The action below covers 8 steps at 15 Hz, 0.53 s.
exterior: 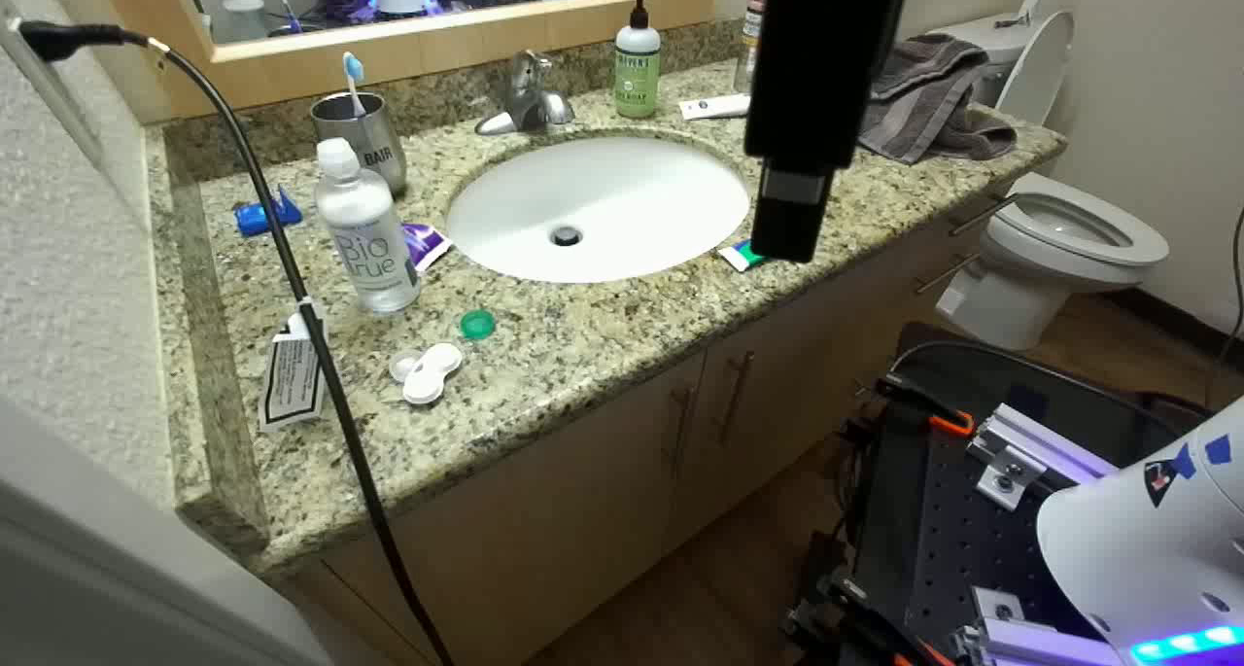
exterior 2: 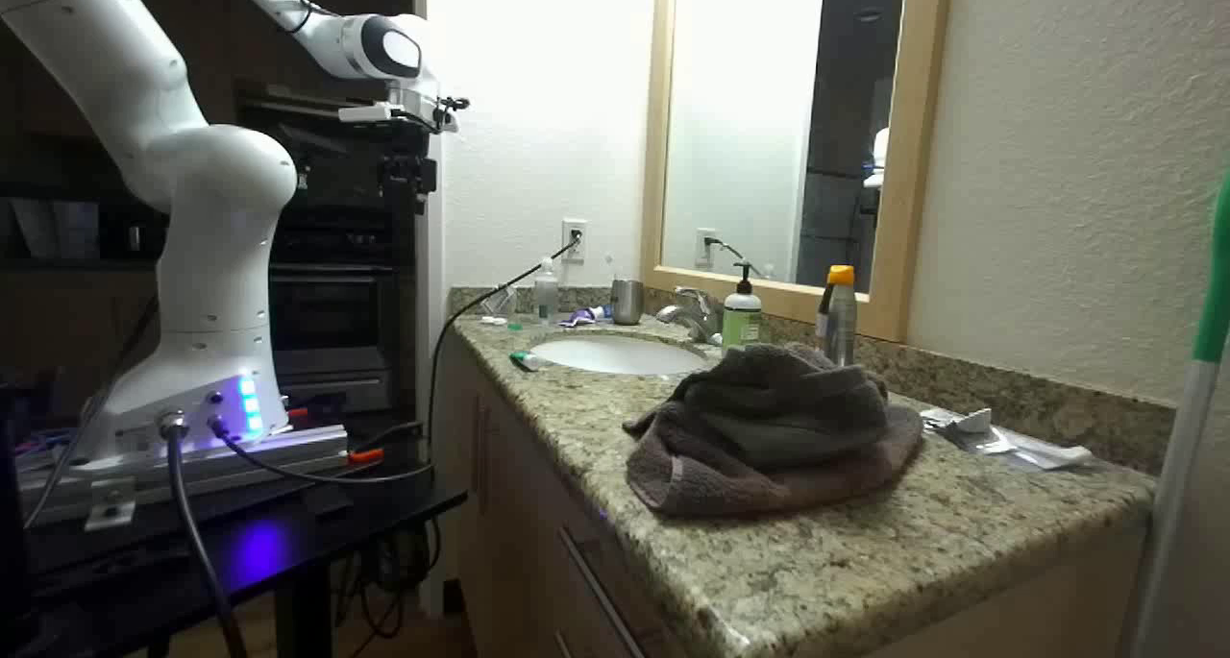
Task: Open the tap
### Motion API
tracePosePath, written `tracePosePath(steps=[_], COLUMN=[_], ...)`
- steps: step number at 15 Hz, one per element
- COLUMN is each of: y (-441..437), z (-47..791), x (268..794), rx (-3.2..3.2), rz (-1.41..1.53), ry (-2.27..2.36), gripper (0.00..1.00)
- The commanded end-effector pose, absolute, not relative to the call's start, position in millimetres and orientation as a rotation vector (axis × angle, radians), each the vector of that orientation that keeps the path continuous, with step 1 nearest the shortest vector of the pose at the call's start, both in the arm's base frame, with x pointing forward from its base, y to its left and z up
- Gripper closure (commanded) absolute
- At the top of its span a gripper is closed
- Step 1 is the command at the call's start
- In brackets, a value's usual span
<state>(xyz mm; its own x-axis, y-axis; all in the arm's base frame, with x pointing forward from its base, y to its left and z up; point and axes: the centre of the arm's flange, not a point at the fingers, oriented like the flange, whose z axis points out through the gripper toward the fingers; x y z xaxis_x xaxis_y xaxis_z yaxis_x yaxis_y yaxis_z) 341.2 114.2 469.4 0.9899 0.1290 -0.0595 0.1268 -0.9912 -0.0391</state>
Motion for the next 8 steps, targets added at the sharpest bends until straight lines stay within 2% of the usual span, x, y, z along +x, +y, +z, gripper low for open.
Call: tracePosePath(steps=[1, 8], y=[114, 4], z=[469, 444], x=[341, 432], rx=[-3.099, -3.111], rz=[0.096, -0.110], ry=[-0.199, 0.453], gripper=[0.00, 0.00])
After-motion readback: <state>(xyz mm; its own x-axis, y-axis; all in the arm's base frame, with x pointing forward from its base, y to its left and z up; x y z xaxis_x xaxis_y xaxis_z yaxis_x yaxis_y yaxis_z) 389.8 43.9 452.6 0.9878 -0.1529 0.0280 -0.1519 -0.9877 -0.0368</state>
